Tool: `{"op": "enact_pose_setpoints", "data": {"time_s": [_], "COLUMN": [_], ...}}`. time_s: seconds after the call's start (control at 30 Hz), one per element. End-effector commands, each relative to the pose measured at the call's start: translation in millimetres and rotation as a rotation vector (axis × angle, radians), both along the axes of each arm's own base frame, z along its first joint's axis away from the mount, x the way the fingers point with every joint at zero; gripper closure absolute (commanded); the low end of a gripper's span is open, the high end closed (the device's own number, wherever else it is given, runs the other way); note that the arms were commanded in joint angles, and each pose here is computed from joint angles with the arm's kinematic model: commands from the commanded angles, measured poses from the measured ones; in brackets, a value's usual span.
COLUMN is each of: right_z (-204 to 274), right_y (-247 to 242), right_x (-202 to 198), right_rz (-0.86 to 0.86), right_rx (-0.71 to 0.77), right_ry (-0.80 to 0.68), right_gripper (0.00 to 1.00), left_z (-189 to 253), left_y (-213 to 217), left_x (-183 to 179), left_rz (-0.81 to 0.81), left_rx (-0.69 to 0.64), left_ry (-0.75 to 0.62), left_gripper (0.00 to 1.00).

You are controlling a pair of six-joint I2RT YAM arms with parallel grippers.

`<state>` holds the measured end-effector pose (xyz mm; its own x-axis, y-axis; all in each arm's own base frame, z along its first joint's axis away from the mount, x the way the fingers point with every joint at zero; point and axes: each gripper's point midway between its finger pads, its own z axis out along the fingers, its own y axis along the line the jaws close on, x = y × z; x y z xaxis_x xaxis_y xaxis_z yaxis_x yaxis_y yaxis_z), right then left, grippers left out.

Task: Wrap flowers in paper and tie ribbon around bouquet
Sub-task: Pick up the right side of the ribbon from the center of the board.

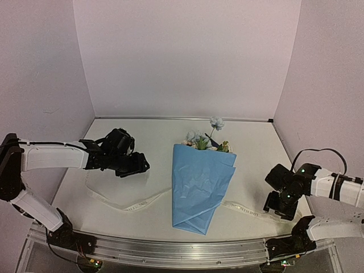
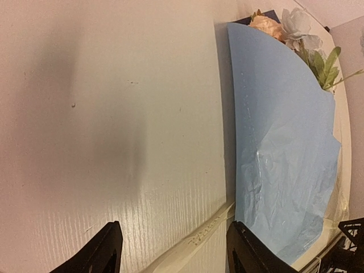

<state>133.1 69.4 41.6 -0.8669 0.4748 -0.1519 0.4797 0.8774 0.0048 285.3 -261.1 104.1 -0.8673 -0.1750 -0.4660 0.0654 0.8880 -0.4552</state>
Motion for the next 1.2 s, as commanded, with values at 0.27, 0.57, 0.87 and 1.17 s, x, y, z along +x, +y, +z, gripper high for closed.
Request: {"op": "enact_pose_setpoints", "data": {"time_s": [0.27,0.57,0.87,1.17], "right_z": [-26.7,-48.1,-40.0,-28.6], "right_y": [-16.2,-28.9,-21.5,-3.9], "right_x": [5.7,8.7,26.1,40.4], "right_rz": [-0.228,-0.291,-0.159,-0.047], "right_rx": [-0.055,-0.102,-0.131,-0.067], "right_ry": [-0.108,-0.162,-0.161,-0.128], "right_gripper": [0.28,0.33,0.89,1.0], "left_z": [15.9,17.8,2.1,-23.5], "left_y": [45.9,94.4,192.1,237.7], "left_x": [5.4,-3.1,-41.6,-54.7], "left_rz": [0.166,0.335,0.756,0.95], "left_rx": [-0.019,0.011,0.1,0.102], "left_ry": [-0.015,0.006,0.136,0.189], "left_gripper": [0.32,0.32,0.2,0.15]}}
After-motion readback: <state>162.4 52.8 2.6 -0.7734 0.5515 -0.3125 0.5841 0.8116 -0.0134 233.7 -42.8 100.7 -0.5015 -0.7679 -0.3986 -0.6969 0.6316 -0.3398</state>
